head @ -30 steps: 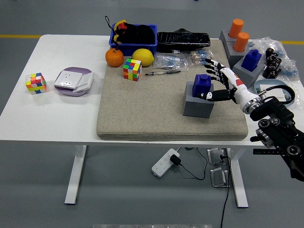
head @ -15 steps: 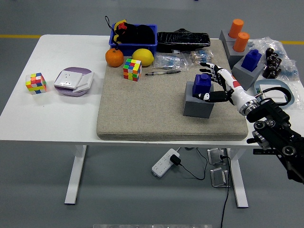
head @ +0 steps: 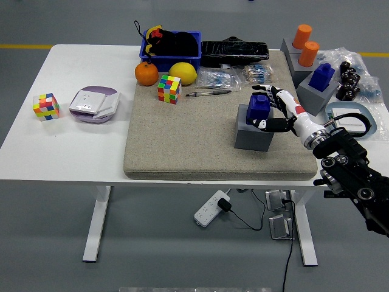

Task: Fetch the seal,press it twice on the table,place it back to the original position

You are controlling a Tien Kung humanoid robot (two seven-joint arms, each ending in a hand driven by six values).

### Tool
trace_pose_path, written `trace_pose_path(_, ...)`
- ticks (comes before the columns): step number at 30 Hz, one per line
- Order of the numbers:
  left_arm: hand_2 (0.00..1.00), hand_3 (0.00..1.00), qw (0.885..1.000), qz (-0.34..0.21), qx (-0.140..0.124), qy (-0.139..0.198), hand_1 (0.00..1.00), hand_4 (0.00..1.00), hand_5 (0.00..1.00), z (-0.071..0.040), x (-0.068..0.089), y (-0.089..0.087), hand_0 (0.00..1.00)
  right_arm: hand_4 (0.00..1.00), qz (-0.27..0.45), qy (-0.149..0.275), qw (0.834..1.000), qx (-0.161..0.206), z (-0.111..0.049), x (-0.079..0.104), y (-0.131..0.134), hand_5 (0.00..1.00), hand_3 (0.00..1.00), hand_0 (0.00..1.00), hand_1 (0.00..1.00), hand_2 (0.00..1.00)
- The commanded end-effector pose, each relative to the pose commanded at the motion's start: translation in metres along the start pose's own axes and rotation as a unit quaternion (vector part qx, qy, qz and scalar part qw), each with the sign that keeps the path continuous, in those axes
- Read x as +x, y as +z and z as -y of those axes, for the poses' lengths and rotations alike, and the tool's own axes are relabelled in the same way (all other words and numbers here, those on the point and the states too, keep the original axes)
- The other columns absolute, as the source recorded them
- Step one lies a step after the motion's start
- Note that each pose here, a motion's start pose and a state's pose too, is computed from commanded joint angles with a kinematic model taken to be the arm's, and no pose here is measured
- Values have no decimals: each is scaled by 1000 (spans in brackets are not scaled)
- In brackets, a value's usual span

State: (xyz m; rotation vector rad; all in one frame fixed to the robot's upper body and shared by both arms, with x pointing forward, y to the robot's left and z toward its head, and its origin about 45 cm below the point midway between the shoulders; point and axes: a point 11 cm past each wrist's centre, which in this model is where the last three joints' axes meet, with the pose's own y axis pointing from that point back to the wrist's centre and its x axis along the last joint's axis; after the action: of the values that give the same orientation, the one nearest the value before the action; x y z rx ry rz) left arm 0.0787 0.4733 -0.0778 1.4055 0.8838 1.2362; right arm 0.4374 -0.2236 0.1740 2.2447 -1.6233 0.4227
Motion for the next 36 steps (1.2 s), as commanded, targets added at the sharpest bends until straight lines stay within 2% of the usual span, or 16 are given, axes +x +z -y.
trace_pose_path(5, 765, 814, 1000, 0, -1, -1, 799, 769, 284, 0, -1, 1, 819, 796, -6, 3, 1000, 1, 1, 1, -1, 2, 785, 769, 740, 722)
trace_pose_path(6, 765, 814, 1000, 0, -1, -1, 798, 769, 285, 0, -1, 1, 820, 756, -7, 3, 1000, 0, 1, 0, 0, 2, 705, 744, 684, 680)
trace_pose_path(11, 765, 814, 1000, 0, -2, -1, 798, 769, 285, 0, -1, 2, 820, 756, -7, 5, 1000, -4, 1, 1, 2, 2, 705, 744, 684, 680)
trace_pose_path(12, 765, 815, 1000, 0, -2, -1, 798, 769, 285, 0, -1, 2, 820, 724, -8, 6, 1000, -4, 1, 1, 2, 2, 631, 717, 615, 602)
trace_pose_path(17, 765, 815, 1000, 0, -1, -1, 798, 769, 285, 0, -1, 1, 820, 724, -10, 6, 1000, -4, 1, 0, 2, 2, 631, 717, 615, 602)
trace_pose_path(18, 765, 814, 1000, 0, -1, -1, 797, 769, 284, 0, -2, 1, 820, 684, -9, 7, 1000, -4, 1, 1, 2, 2, 576, 682, 559, 535)
trace_pose_path(23, 765, 814, 1000, 0, -1, -2, 797, 769, 284, 0, -2, 1, 820, 684, -10, 12, 1000, -1, 2, 0, 1, 2, 576, 682, 559, 535)
trace_pose_path(24, 765, 814, 1000, -1, -1, -2, 797, 769, 284, 1, -2, 1, 820, 635, -9, 13, 1000, 0, 2, 0, 0, 2, 515, 652, 496, 480)
trace_pose_path(36, 764, 814, 1000, -2, -1, -3, 797, 769, 285, 1, -3, 1, 820, 616, -6, 17, 1000, 6, 3, 3, -7, 2, 482, 620, 465, 446)
